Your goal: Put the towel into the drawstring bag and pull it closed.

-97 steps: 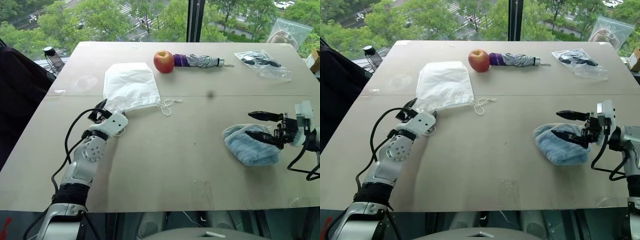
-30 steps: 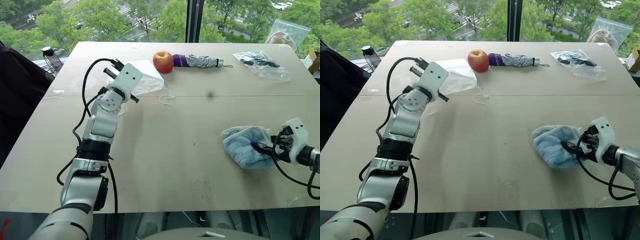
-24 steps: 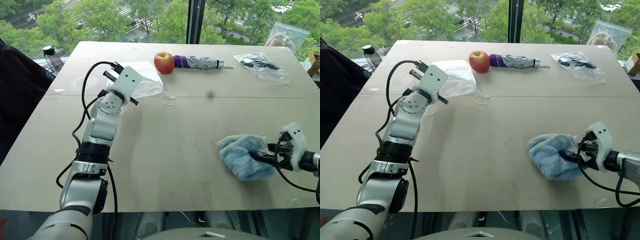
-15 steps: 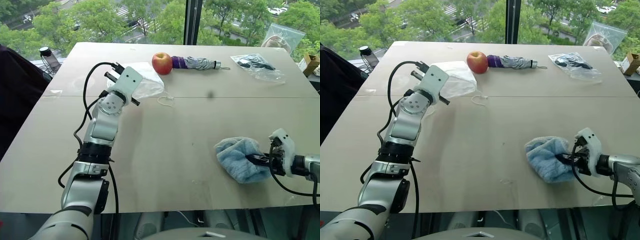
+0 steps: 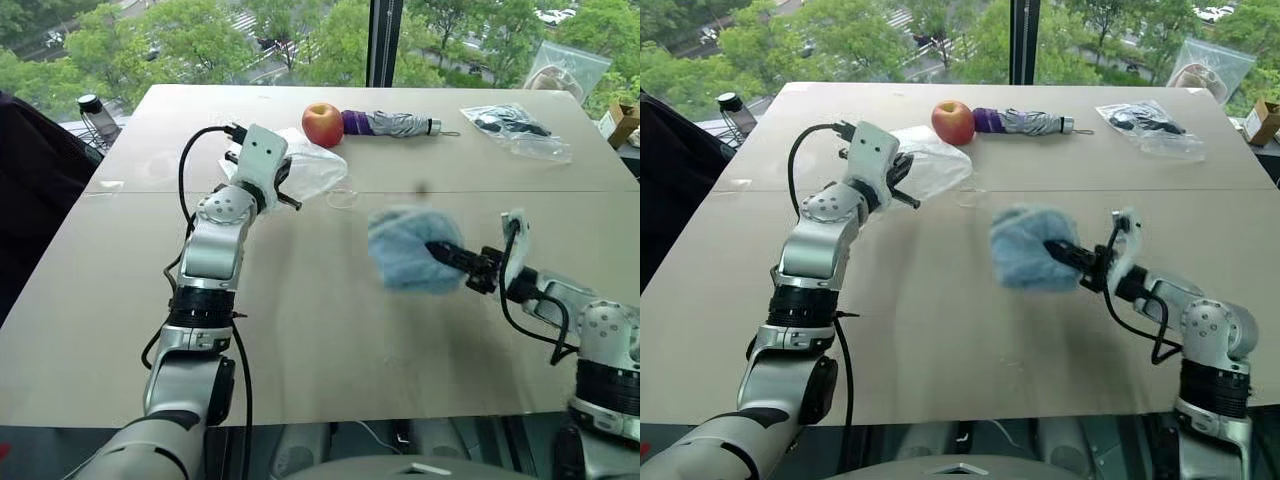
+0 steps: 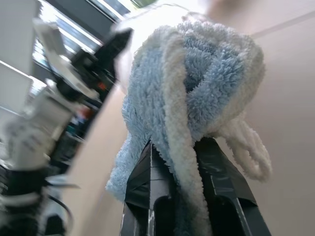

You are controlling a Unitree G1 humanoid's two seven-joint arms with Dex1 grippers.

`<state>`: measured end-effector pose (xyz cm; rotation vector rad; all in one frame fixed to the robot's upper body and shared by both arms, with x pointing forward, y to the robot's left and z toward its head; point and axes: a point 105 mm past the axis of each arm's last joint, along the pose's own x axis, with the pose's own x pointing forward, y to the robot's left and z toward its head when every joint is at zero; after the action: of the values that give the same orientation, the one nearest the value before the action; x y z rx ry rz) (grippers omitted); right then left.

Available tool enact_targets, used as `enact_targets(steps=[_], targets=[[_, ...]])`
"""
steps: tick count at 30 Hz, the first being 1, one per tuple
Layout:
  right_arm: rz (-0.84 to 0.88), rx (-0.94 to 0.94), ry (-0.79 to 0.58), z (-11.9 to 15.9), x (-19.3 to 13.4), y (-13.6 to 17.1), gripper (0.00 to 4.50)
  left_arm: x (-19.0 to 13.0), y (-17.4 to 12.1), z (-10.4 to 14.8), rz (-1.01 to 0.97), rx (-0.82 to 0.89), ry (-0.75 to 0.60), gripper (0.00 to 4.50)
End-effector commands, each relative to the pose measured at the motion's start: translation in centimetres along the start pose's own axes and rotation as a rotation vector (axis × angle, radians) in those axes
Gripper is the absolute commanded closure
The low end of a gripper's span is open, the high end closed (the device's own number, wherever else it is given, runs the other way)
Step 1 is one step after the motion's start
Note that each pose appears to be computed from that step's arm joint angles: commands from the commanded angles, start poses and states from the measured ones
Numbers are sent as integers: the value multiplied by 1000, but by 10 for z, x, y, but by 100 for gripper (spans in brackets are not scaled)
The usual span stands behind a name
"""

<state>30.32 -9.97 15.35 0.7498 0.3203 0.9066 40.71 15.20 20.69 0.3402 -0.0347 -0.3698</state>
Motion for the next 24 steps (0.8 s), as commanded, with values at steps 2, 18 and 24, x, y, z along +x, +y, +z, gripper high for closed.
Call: enact_targets(steps=[2, 18, 24], targets=[[-6, -9, -60, 12, 20, 19, 447, -8, 0, 22, -42, -91, -60, 450], [-204, 187, -211, 1, 68, -1, 447, -22, -35, 24, -287, -396, -36, 450], [-148, 267, -214, 3, 83, 13, 447, -24, -64, 16, -378, -377, -7, 450]])
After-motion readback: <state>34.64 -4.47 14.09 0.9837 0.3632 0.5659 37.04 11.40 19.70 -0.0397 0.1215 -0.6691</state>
